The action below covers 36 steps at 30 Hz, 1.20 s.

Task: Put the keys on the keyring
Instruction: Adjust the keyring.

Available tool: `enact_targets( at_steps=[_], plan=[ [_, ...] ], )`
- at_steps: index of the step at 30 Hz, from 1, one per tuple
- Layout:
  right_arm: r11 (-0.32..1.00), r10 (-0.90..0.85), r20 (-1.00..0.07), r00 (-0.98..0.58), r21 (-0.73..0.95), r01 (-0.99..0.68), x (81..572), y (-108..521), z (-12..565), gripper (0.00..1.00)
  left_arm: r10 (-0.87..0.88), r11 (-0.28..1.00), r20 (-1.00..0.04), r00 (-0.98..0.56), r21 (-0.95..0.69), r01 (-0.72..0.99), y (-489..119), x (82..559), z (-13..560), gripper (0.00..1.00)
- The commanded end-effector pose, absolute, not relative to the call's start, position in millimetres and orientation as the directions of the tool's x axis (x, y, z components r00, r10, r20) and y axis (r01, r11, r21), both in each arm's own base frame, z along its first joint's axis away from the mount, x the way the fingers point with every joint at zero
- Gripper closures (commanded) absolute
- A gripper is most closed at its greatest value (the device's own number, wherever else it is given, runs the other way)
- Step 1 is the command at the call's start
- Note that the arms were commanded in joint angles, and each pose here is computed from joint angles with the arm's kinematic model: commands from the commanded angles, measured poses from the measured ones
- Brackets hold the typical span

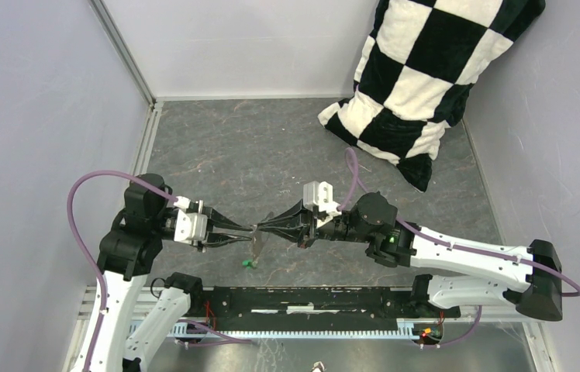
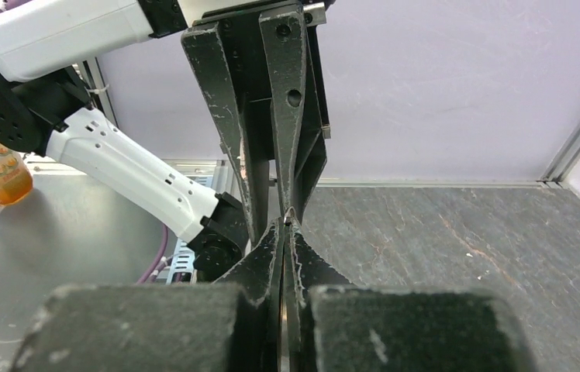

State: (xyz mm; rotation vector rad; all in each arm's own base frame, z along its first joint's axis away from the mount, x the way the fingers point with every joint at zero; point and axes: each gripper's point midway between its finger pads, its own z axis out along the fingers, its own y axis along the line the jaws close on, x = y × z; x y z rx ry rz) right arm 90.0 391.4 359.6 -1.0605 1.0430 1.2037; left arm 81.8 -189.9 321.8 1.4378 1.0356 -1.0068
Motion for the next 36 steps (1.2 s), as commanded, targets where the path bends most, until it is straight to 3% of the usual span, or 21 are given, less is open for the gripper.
enact_targets(
  at_steps=[1, 6, 17, 20, 22, 36],
  plan=[
    [0.045, 0.303, -0.949, 0.09, -0.08, -0.996, 84, 384, 392, 1.0, 0.053, -0.09, -0.956, 0.289, 0.284, 0.955, -190, 76, 332, 0.73],
    [0.053, 0.316, -0.945, 0.087, -0.074, -0.996, 85, 379, 394, 1.0, 0.071, -0.068, -0.945, 0.32, 0.316, 0.946, -189, 78, 327, 0.84],
    [0.029, 0.379, -0.923, 0.066, -0.06, -0.998, 81, 374, 396, 1.0, 0.055, -0.086, -0.961, 0.272, 0.267, 0.96, -191, 80, 336, 0.92],
    [0.016, 0.385, -0.921, 0.063, -0.061, -0.998, 79, 374, 394, 1.0, 0.061, -0.056, -0.971, 0.233, 0.23, 0.972, -193, 90, 341, 0.75],
    [0.008, 0.388, -0.92, 0.061, -0.063, -0.998, 78, 374, 394, 1.0, 0.06, -0.039, -0.973, 0.225, 0.222, 0.974, -194, 95, 344, 0.7],
    [-0.009, 0.439, -0.897, 0.057, -0.068, -0.998, 77, 379, 394, 1.0, -0.016, -0.161, -0.978, 0.207, 0.207, 0.965, -195, 69, 363, 0.68]
  ],
)
